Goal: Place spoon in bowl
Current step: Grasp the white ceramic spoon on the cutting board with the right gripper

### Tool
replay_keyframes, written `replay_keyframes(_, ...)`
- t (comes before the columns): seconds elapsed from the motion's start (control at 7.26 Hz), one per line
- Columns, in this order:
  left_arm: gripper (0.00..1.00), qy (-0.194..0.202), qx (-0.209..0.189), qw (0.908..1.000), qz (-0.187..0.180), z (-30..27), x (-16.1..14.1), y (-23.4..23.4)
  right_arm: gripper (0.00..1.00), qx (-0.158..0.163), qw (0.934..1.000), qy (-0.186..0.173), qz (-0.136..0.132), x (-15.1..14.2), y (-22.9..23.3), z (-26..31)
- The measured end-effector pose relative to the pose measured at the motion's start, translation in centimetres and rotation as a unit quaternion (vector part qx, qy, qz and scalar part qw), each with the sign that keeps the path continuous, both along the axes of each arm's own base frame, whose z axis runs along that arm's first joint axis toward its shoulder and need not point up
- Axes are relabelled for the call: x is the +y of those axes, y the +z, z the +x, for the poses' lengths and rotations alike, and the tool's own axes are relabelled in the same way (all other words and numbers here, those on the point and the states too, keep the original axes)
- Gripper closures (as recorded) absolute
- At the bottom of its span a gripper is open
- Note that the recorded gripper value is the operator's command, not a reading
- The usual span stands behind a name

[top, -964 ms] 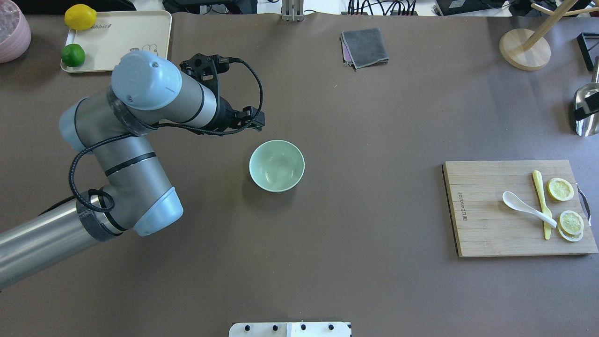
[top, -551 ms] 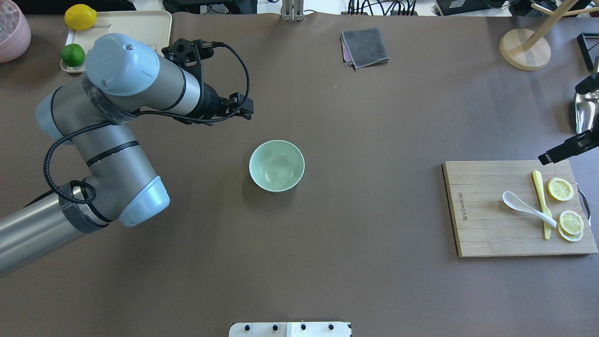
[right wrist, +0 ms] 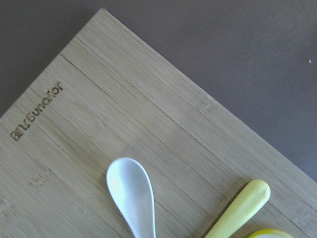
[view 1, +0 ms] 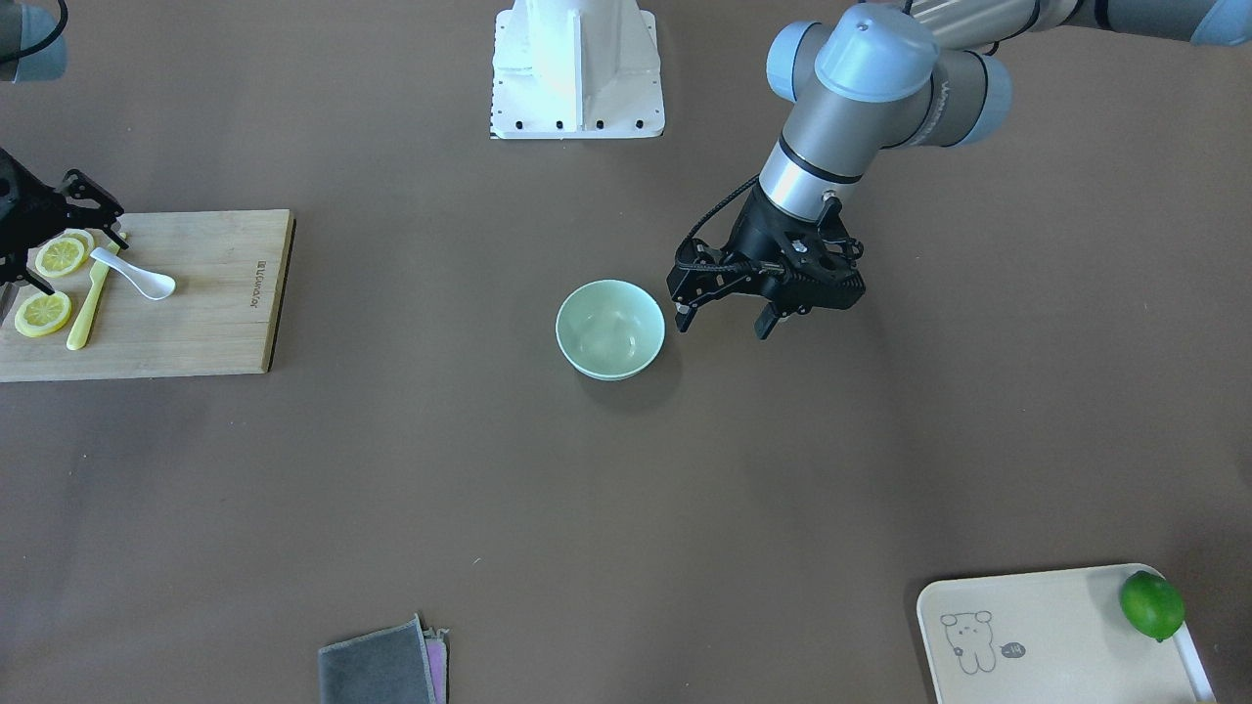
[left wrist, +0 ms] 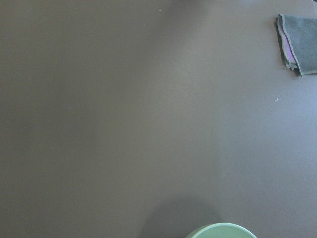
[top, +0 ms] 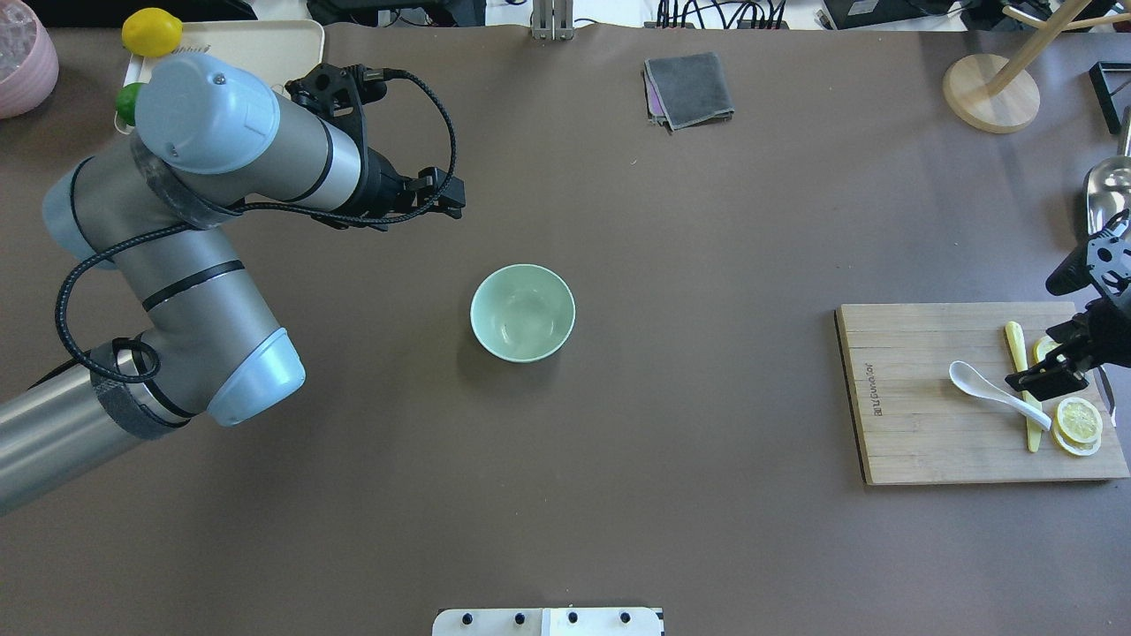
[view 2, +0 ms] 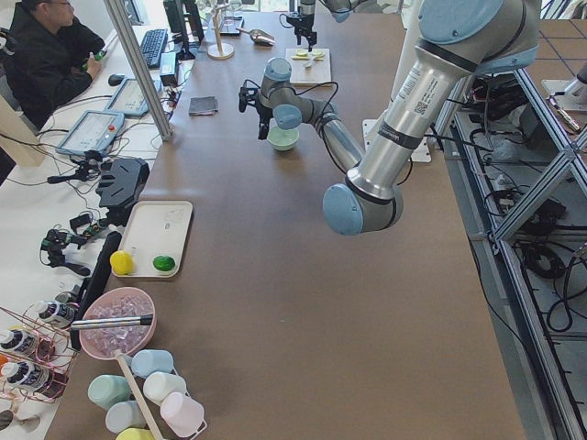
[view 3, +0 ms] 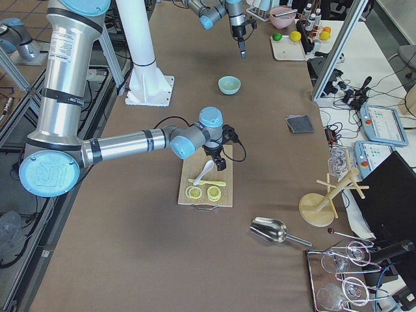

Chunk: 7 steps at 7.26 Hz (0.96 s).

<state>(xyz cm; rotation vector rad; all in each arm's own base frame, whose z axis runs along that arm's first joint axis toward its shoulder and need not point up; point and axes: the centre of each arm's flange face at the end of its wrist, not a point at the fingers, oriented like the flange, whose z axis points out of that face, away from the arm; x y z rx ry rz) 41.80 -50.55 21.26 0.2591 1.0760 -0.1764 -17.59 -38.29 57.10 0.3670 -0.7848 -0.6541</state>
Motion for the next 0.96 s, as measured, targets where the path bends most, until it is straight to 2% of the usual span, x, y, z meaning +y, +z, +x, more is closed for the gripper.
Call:
replay_keyframes(0.14,0.02,0.000,0.000,1.0000,0.000,-0.1,0.0,0.1,0.07,-0.007,0.9999,-0.009,0.004,0.4,1.3,-0.3)
replay_keyframes(0.41,0.02,-0.001,-0.001,1.0000,-0.001,-0.1,0.0,0.2,0.05,-0.022,0.9991,-0.033,0.014,1.2,2.1,-1.8)
replay_keyframes(0.69,0.02,-0.001,-0.002,1.0000,-0.001,0.0,0.0,0.2,0.09,-0.020,0.9984,-0.048,0.023,1.9,2.4,-3.2)
replay_keyframes(0.96,0.02,-0.001,-0.003,1.0000,-0.002,0.1,0.0,0.3,0.37,-0.012,0.9982,-0.052,0.026,2.2,2.8,-3.8)
